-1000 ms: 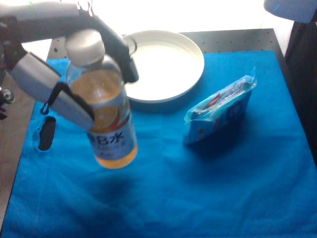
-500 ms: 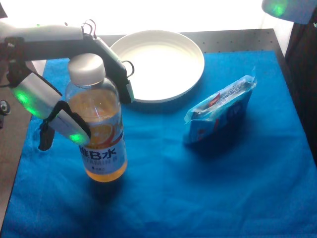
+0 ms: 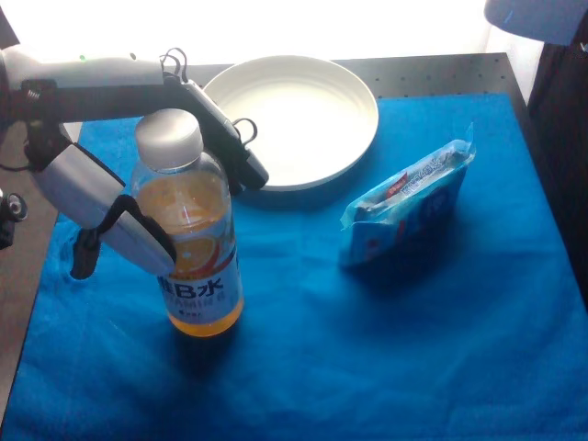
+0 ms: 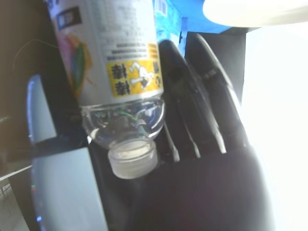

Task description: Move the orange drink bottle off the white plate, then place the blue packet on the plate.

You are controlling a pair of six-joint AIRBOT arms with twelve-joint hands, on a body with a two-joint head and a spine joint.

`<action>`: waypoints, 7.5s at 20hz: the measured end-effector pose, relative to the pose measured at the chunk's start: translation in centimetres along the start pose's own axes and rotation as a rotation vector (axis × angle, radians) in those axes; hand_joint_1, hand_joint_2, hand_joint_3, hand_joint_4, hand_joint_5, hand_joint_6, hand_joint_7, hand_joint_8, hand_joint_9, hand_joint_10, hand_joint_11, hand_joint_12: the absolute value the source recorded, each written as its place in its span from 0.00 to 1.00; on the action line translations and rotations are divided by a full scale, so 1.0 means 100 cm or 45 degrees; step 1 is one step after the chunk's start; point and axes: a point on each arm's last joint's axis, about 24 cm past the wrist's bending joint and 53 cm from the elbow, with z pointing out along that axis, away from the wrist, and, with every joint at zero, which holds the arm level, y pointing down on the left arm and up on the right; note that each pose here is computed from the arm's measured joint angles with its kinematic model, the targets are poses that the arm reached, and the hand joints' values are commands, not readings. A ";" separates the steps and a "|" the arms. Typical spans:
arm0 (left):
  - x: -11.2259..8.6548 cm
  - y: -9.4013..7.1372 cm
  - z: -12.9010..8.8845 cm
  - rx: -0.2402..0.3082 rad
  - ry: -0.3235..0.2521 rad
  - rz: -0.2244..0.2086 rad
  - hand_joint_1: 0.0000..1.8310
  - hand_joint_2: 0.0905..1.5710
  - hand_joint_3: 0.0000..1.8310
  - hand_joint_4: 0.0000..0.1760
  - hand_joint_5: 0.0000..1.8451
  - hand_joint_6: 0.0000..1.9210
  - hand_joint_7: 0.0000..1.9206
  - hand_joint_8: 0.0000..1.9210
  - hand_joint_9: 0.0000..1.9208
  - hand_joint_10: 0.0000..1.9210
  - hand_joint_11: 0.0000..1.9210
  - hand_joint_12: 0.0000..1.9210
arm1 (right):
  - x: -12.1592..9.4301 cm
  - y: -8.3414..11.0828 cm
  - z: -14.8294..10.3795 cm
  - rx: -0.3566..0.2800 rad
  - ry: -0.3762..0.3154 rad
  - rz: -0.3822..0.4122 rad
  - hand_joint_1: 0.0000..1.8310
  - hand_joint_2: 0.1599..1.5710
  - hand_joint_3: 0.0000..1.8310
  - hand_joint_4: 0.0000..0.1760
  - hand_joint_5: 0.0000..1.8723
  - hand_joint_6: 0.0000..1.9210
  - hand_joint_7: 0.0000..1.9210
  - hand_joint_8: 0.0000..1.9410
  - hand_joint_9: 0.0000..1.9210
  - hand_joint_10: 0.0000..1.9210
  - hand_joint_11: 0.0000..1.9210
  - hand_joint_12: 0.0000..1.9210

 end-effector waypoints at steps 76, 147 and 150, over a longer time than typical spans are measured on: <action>-0.134 0.014 -0.066 -0.174 -0.600 0.216 0.42 0.30 0.00 1.00 0.00 0.00 0.00 0.00 0.00 0.00 0.00 0.00 | 0.124 -0.147 -0.031 0.626 0.642 -0.122 0.53 0.49 0.00 0.43 0.28 0.00 0.21 0.00 0.16 0.00 0.07 0.25; -0.108 0.029 -0.034 -0.127 -0.515 0.115 0.40 0.37 0.01 1.00 0.00 0.00 0.00 0.00 0.00 0.00 0.00 0.00 | 0.087 -0.138 0.127 0.491 0.406 -0.300 0.66 0.71 0.00 0.00 0.49 0.48 0.46 0.66 0.47 0.07 0.18 0.77; -0.108 0.030 -0.034 -0.129 -0.520 0.105 0.39 0.37 0.01 1.00 0.00 0.00 0.00 0.00 0.00 0.00 0.00 0.00 | 0.087 -0.138 0.126 0.494 0.406 -0.296 0.64 0.69 0.00 0.00 0.50 0.53 0.41 0.29 0.34 0.33 0.18 0.68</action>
